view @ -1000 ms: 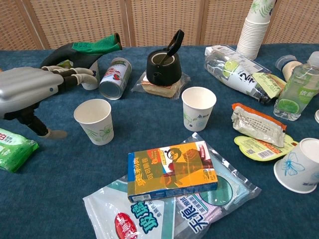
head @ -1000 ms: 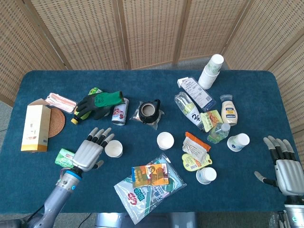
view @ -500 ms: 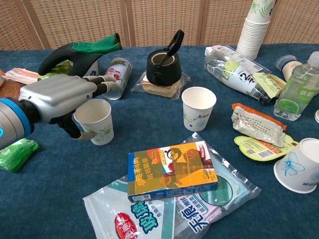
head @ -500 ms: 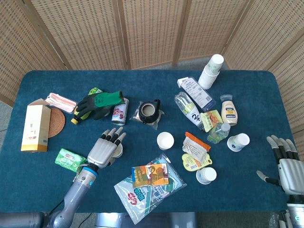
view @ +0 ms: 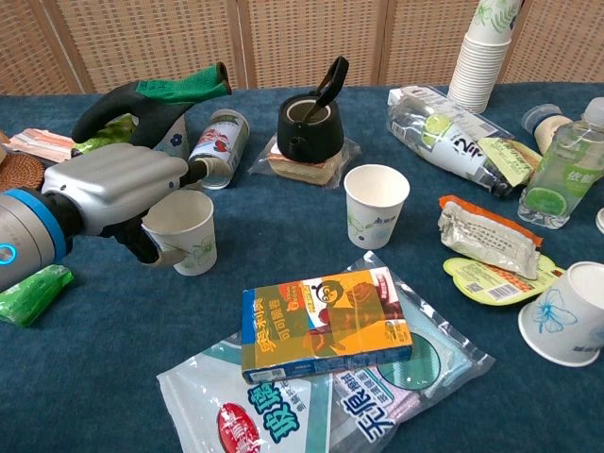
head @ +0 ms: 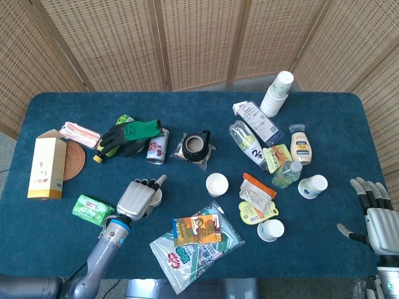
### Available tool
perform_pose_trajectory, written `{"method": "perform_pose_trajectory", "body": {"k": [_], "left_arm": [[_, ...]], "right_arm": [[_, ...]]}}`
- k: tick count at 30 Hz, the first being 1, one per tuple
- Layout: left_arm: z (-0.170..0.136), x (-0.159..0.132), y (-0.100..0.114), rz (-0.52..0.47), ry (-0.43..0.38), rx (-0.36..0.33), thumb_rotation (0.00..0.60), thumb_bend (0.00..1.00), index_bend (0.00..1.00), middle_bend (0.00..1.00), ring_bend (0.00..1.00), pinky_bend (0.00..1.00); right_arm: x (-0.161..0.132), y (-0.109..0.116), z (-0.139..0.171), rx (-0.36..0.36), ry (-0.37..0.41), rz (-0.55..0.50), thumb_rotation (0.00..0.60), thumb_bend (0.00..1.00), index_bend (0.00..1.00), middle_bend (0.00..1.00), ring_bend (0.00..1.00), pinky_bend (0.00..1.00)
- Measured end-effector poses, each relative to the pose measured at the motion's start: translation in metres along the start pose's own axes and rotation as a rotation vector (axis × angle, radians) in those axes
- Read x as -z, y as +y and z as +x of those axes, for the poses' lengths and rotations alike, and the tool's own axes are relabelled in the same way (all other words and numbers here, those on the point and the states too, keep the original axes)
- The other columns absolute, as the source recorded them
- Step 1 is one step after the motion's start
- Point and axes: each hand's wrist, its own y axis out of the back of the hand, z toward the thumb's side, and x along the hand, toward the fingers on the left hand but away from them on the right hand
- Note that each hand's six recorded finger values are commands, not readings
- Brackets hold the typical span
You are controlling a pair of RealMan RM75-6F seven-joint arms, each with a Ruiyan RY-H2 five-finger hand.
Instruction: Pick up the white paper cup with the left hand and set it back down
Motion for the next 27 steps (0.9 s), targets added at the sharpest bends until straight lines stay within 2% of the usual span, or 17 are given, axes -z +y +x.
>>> {"method": "perform_pose_trajectory", "body": {"k": [4, 14, 17, 24, 26, 27], "left_arm": [[-0.001, 0.000, 0.002, -0.067, -0.005, -0.010, 0.600, 0.33, 0.10, 0.37, 0.38, 0.51], [0.000, 0.001, 0.008, -0.386, -0.056, -0.090, 0.600, 0.31, 0.11, 0.38, 0.39, 0.51], [0.004, 0.006, 0.002, -0.445, -0.063, -0.115, 0.600, 0.31, 0.11, 0.37, 0.37, 0.51], [0.016, 0.010, -0.019, -0.507, -0.048, -0.121, 0.600, 0.30, 0.11, 0.37, 0.36, 0.49], [0.018, 0.010, -0.025, -0.503, -0.047, -0.117, 0.600, 0.30, 0.11, 0.34, 0.31, 0.45], [0.018, 0.010, -0.028, -0.496, -0.048, -0.113, 0.600, 0.30, 0.09, 0.27, 0.23, 0.38]], "right_arm": [[0.000, -0.001, 0.000, -0.002, 0.001, 0.000, 0.600, 0.08, 0.00, 0.00, 0.00, 0.00], [-0.001, -0.003, 0.000, -0.008, 0.003, 0.010, 0.600, 0.09, 0.00, 0.00, 0.00, 0.00], [-0.002, -0.003, 0.000, -0.008, 0.004, 0.012, 0.600, 0.09, 0.00, 0.00, 0.00, 0.00], [-0.002, -0.006, 0.001, -0.014, 0.006, 0.017, 0.600, 0.08, 0.00, 0.00, 0.00, 0.00], [-0.001, -0.005, 0.000, -0.012, 0.000, 0.015, 0.600, 0.08, 0.00, 0.00, 0.00, 0.00], [0.000, -0.005, 0.000, -0.012, -0.002, 0.014, 0.600, 0.08, 0.00, 0.00, 0.00, 0.00]]}}
